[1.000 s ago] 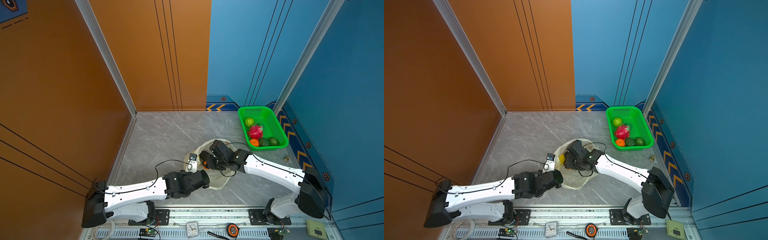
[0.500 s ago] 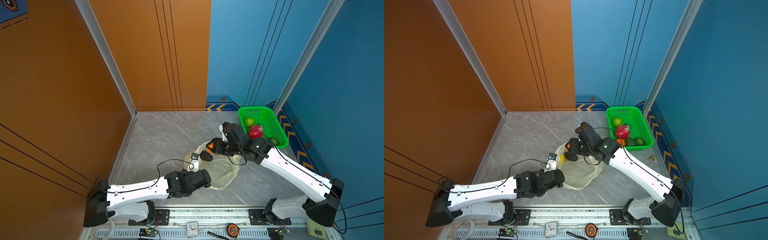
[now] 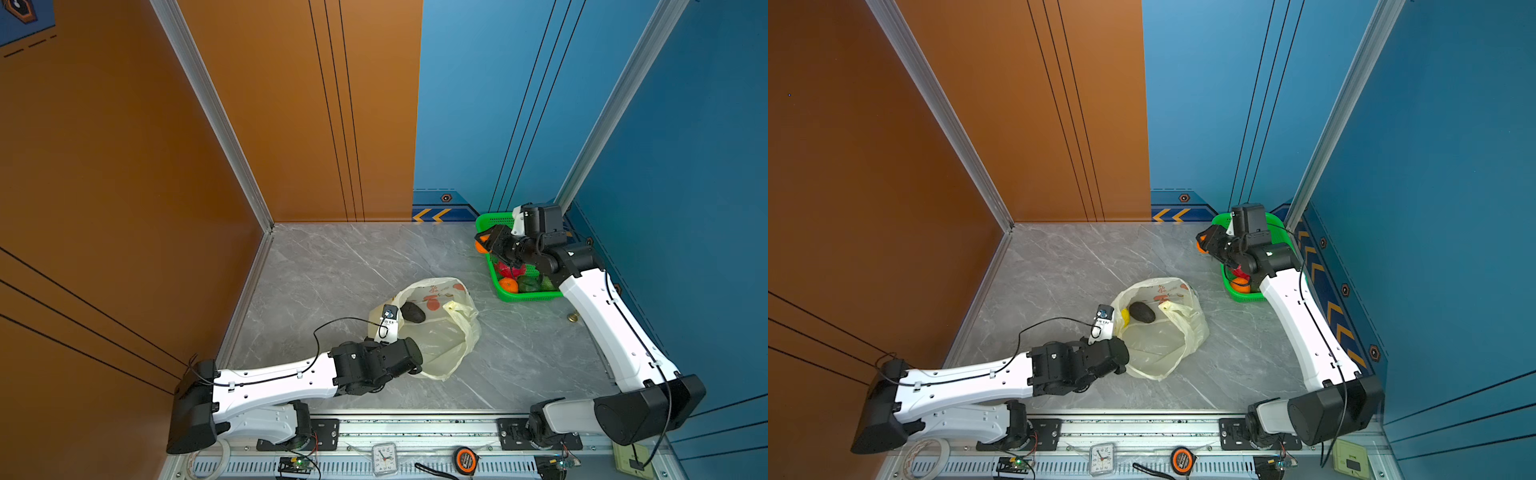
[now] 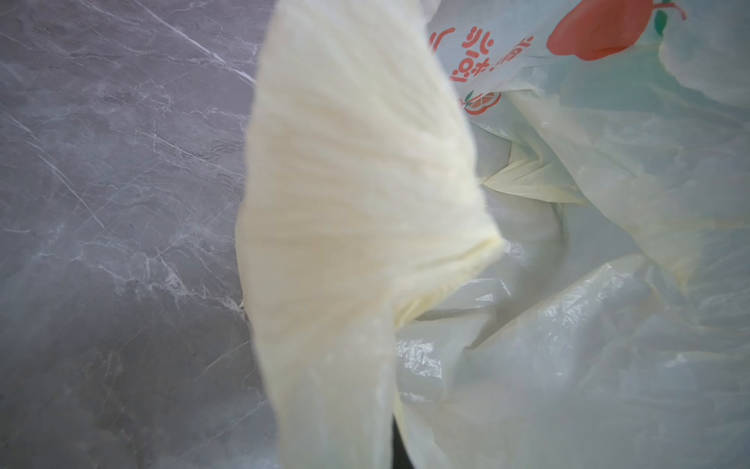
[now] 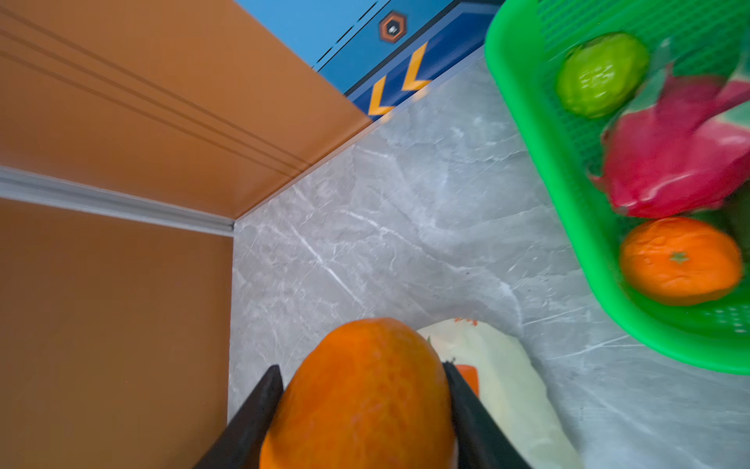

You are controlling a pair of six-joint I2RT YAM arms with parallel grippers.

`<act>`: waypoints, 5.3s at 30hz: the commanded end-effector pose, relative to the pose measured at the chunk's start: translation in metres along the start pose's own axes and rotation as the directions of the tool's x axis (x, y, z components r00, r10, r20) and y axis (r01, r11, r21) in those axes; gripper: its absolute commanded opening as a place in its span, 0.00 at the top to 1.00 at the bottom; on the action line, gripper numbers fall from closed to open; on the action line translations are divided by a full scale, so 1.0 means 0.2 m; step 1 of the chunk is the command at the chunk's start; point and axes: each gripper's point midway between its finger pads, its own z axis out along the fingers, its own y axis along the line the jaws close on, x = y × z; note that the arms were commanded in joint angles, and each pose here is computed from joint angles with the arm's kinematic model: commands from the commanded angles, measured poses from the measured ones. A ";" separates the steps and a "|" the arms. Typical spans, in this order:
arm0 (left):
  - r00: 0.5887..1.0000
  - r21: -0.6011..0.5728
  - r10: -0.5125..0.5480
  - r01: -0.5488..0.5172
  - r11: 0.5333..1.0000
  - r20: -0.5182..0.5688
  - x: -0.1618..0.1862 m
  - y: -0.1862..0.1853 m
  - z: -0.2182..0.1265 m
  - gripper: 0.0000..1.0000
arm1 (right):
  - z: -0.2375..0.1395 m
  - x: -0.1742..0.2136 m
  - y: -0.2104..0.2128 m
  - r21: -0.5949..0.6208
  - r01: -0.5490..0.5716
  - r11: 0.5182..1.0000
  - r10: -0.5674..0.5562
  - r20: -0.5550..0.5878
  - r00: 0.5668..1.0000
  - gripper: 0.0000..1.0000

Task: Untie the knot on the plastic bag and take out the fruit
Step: 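Lift the orange out of the bag toward the green basket, then lower the orange into the green basket and open the right gripper, then move the open right gripper from the basket back into the bag, then close the right gripper on the dark brown fruit inside the bag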

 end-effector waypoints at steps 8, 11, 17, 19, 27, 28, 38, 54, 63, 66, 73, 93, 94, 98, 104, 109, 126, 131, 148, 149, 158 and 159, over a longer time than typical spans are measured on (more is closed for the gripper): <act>0.999 -0.010 -0.002 0.002 1.000 0.045 -0.07 -0.01 -0.02 1.00 | 0.22 -0.32 -0.76 0.296 -0.117 0.948 0.099 0.073 0.992 0.52; 0.999 -0.009 -0.001 0.002 1.000 0.045 -0.07 -0.02 -0.02 1.00 | 0.29 -0.38 -0.96 0.360 -0.164 0.918 0.135 0.104 0.985 0.52; 0.999 -0.012 -0.005 0.005 1.000 0.050 -0.07 -0.02 -0.02 1.00 | 0.39 -0.46 -1.22 0.465 -0.212 0.860 0.171 0.128 0.977 0.49; 0.999 -0.013 -0.008 0.008 1.000 0.051 -0.07 -0.02 -0.02 1.00 | 0.42 -0.47 -1.28 0.488 -0.222 0.844 0.180 0.132 0.975 0.47; 0.999 -0.018 -0.007 0.008 1.000 0.054 -0.08 -0.02 -0.02 1.00 | 0.52 -0.45 -1.44 0.530 -0.258 0.808 0.236 0.111 0.966 0.32; 0.999 -0.016 -0.007 0.008 1.000 0.054 -0.08 -0.02 -0.02 1.00 | 0.52 -0.44 -1.44 0.535 -0.256 0.805 0.235 0.109 0.966 0.29; 0.998 -0.019 -0.006 0.007 1.000 0.062 -0.09 -0.02 -0.03 1.00 | 0.44 -0.48 -1.28 0.510 -0.217 0.832 0.185 0.115 0.976 0.22; 0.997 0.003 0.009 -0.009 1.000 0.081 -0.12 -0.01 -0.07 1.00 | 0.20 -0.06 -0.56 0.275 0.020 0.961 0.005 -0.093 0.996 0.22; 0.996 0.007 0.019 -0.019 1.000 0.089 -0.13 0.01 -0.08 1.00 | 0.06 0.31 0.15 -0.030 0.193 0.981 -0.195 -0.247 0.949 0.22; 0.995 0.014 0.020 -0.021 1.000 0.096 -0.13 0.01 -0.09 1.00 | 0.02 0.41 0.34 -0.111 0.245 0.963 -0.266 -0.279 0.922 0.22; 0.994 0.025 0.022 -0.025 0.999 0.105 -0.15 0.02 -0.11 1.00 | -0.07 0.61 0.62 -0.231 0.310 0.922 -0.373 -0.326 0.868 0.22; 0.994 0.033 0.003 -0.006 0.999 0.107 -0.14 0.05 -0.12 1.00 | -0.08 1.24 0.35 -0.187 0.511 0.839 -0.529 -0.505 0.683 0.22; 0.994 0.034 0.002 -0.006 0.999 0.107 -0.14 0.05 -0.12 1.00 | -0.07 1.26 0.32 -0.177 0.520 0.836 -0.530 -0.510 0.678 0.22; 0.994 0.035 0.001 -0.005 0.999 0.108 -0.14 0.05 -0.12 1.00 | -0.04 1.32 0.20 -0.144 0.550 0.822 -0.535 -0.527 0.661 0.22; 0.995 0.037 0.000 -0.004 0.999 0.101 -0.14 0.04 -0.12 1.00 | 0.04 1.39 0.09 -0.122 0.590 0.798 -0.552 -0.540 0.635 0.23; 0.995 0.042 0.000 -0.004 0.999 0.096 -0.15 0.03 -0.11 1.00 | 0.10 1.44 0.01 -0.102 0.610 0.786 -0.554 -0.555 0.621 0.23; 0.997 0.046 -0.005 0.001 0.999 0.080 -0.13 0.02 -0.10 1.00 | 0.29 1.58 -0.17 -0.023 0.579 0.815 -0.469 -0.612 0.636 0.24; 0.998 0.056 -0.010 0.006 0.998 0.065 -0.09 0.03 -0.10 1.00 | 0.37 1.55 -0.15 0.026 0.511 0.859 -0.404 -0.579 0.708 0.23; 1.000 0.090 0.021 -0.020 0.996 -0.012 0.02 -0.06 -0.06 1.00 | 0.64 1.38 0.00 0.091 0.256 0.962 -0.215 -0.320 0.923 0.06; 1.000 0.089 0.023 -0.021 0.996 -0.014 0.02 -0.06 -0.06 1.00 | 0.66 1.37 0.01 0.095 0.271 0.958 -0.231 -0.308 0.923 0.06; 1.000 0.091 0.021 -0.019 0.996 -0.023 0.03 -0.05 -0.05 1.00 | 0.77 1.35 0.02 0.122 0.330 0.936 -0.293 -0.250 0.923 0.03; 0.999 0.094 0.022 -0.020 0.995 -0.026 0.03 -0.06 -0.05 1.00 | 0.78 1.35 0.02 0.120 0.323 0.939 -0.288 -0.241 0.927 0.03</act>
